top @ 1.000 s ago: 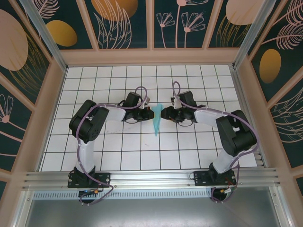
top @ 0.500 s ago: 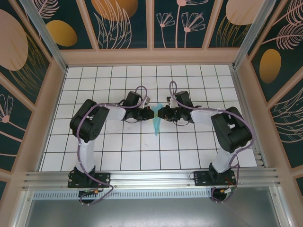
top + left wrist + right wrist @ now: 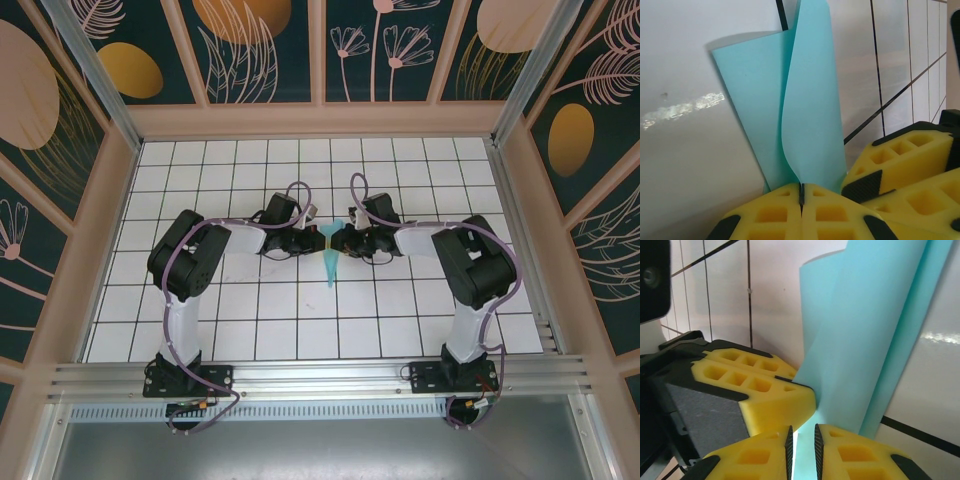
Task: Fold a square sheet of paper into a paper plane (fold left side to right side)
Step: Fold the wing for the fifth time at the center of the table.
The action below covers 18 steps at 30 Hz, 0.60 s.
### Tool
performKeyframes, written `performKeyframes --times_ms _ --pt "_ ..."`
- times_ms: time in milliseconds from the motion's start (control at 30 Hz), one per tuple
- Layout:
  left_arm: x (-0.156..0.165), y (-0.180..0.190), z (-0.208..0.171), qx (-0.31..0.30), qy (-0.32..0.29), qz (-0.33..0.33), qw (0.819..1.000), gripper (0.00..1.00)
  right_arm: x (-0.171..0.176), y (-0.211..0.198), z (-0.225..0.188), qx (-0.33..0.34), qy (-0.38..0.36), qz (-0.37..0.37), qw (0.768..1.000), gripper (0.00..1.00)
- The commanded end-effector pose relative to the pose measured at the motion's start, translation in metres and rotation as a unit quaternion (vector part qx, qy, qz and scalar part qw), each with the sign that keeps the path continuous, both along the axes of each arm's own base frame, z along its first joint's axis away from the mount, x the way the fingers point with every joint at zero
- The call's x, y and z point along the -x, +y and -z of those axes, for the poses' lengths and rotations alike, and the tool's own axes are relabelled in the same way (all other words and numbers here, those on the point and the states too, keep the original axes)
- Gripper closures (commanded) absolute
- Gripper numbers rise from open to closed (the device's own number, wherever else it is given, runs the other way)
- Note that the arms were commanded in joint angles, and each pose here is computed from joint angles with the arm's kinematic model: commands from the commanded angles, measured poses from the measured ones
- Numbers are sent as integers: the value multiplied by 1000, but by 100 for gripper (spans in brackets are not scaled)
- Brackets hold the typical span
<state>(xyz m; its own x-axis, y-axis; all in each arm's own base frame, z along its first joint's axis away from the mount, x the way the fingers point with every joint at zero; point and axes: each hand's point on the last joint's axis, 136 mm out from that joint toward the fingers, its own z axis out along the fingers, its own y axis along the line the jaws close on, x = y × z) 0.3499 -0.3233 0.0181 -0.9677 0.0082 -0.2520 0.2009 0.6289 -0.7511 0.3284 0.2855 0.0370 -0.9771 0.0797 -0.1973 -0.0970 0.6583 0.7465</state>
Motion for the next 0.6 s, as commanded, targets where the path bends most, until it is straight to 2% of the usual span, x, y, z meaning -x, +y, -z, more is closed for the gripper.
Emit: performKeyframes --times_ms 0,567 --pt "-5 10 26 -44 -1 -14 999 97 -4 3 3 10 -3 -4 1000 78" --pt "-11 15 34 -63 -3 -32 997 100 -2 2 7 16 0 -8 1000 77"
